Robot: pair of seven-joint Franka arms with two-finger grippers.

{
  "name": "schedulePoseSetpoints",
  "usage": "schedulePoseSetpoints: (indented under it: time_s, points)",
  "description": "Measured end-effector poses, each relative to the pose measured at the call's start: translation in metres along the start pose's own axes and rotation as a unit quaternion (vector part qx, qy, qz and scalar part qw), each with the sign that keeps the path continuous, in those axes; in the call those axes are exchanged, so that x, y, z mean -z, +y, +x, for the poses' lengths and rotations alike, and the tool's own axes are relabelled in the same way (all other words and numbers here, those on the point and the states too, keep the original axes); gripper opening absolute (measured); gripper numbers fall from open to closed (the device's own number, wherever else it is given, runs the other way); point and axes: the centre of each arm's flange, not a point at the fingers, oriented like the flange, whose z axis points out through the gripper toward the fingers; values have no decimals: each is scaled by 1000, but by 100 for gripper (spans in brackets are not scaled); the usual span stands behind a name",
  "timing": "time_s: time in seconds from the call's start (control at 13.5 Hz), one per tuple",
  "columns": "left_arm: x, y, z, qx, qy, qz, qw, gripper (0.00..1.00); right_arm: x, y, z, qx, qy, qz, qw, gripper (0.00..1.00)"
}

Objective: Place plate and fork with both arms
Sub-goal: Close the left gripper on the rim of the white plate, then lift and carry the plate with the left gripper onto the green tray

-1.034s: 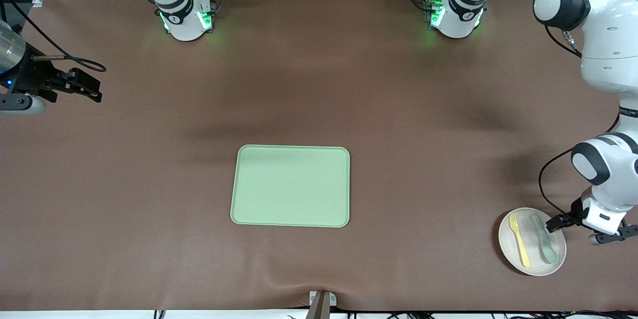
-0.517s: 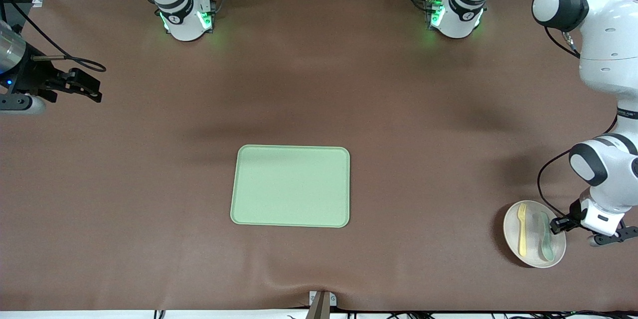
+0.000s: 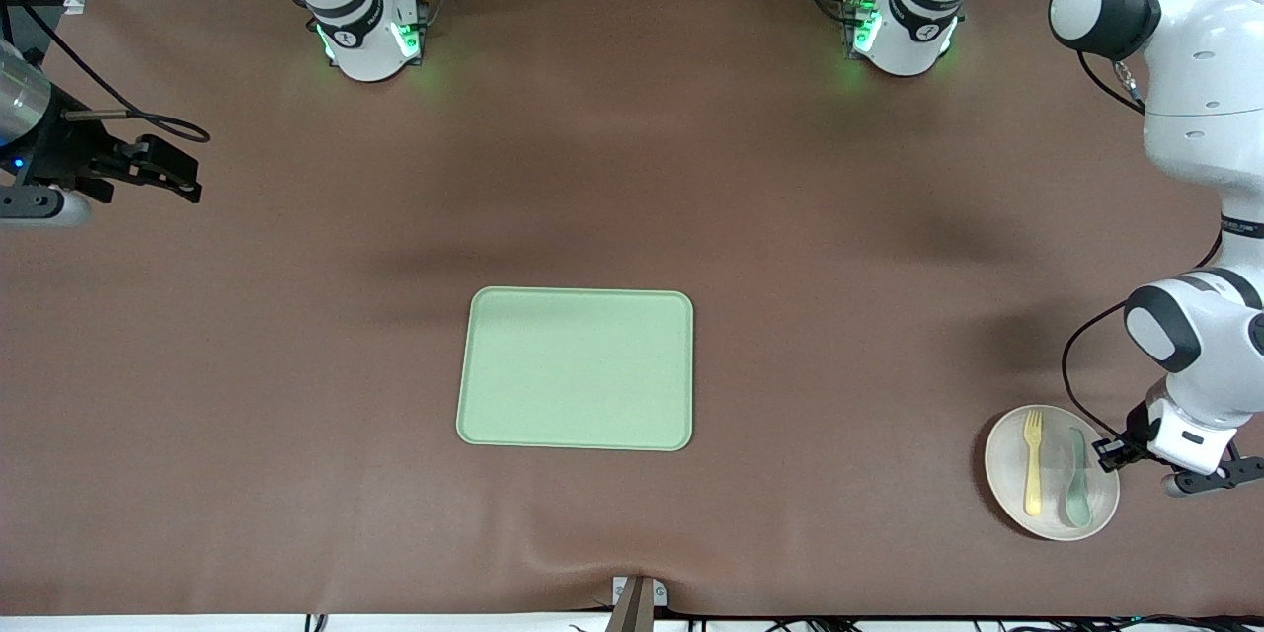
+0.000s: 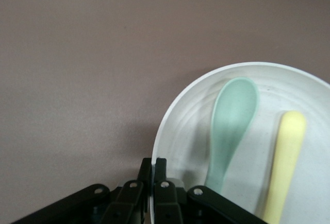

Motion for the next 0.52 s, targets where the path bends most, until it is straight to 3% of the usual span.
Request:
schedulePoseSetpoints:
  time_s: [0.22,0.52]
  points:
    - [23,15,10,0,-1,-16,1000,5,0,0,0,0,0,0,1000,100]
    - [72,31,19,-2,-47,-29,998,5,0,0,0,0,0,0,1000,100]
